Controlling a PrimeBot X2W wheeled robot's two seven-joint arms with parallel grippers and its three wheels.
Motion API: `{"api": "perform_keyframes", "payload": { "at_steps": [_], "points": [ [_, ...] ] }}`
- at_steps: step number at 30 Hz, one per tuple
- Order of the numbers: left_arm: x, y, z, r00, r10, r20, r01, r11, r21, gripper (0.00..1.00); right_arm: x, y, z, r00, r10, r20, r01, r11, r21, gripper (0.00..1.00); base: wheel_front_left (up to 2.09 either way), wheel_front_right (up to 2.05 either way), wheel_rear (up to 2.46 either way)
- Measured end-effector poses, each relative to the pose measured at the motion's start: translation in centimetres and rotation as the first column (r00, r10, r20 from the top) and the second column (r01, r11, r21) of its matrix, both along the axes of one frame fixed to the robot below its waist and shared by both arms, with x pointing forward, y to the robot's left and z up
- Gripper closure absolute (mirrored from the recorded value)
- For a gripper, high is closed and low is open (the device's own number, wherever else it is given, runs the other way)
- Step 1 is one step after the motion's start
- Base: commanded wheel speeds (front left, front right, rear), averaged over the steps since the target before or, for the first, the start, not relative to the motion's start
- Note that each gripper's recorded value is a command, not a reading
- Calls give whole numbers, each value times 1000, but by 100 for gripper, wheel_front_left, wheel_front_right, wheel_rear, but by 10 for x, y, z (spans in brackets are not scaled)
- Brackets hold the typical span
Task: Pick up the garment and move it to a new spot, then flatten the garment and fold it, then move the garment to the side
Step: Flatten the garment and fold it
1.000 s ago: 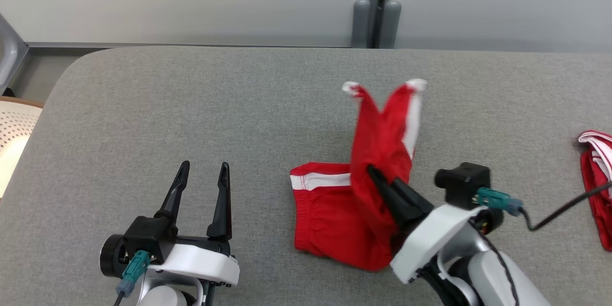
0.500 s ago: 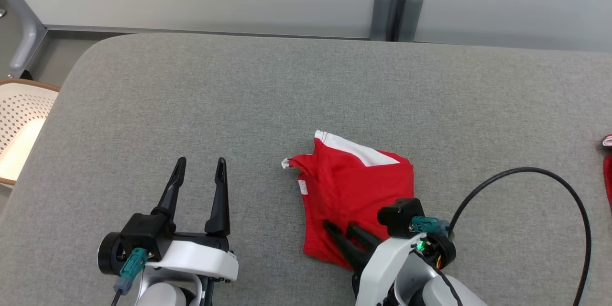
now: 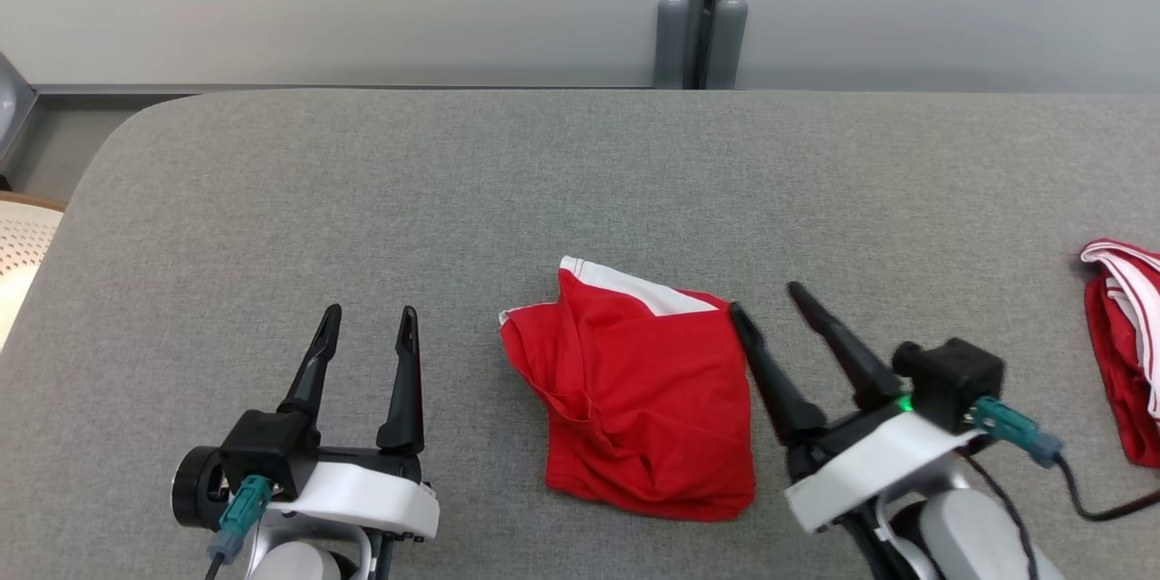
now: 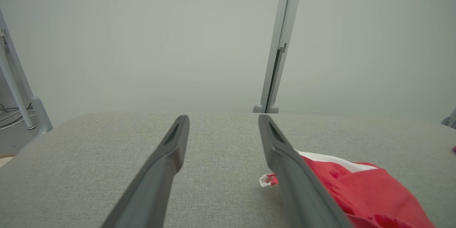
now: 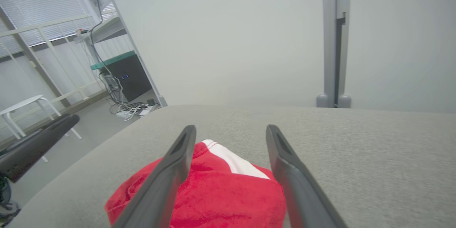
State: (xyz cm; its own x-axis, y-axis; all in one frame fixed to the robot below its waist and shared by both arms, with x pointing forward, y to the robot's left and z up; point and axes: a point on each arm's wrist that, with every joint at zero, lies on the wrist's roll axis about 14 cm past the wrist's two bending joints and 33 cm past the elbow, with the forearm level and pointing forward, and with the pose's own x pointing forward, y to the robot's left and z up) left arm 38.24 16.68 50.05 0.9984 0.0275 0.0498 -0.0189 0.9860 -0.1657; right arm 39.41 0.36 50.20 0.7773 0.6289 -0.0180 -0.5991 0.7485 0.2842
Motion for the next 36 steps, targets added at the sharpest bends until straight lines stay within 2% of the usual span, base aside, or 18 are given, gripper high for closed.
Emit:
{"api": "perform_keyframes", "payload": {
  "at_steps": [6, 13, 16, 22, 36],
  "points": [
    [-4, 0, -2, 1000, -10, -8, 10, 1000, 18, 0, 14, -82, 3, 969, -238, 58, 241, 969, -53, 0, 0, 0, 0],
    [-14, 1, -3, 999, -24, -24, 26, 999, 48, 0, -6, -144, 0, 916, -395, 74, 402, 907, -127, 0, 0, 0, 0],
    [-19, 2, -4, 999, -30, -35, 33, 998, 60, 0, -19, -155, -2, 901, -428, 64, 433, 889, -149, 0, 0, 0, 0],
    [-28, 0, -4, 998, -39, -47, 42, 997, 67, 0, -36, -160, 2, 889, -455, 61, 459, 876, -149, 0, 0, 0, 0],
    [-32, 4, -4, 998, -24, -53, 28, 998, 60, 0, -40, -158, 2, 889, -455, 49, 457, 876, -157, 0, 0, 0, 0]
  ]
}}
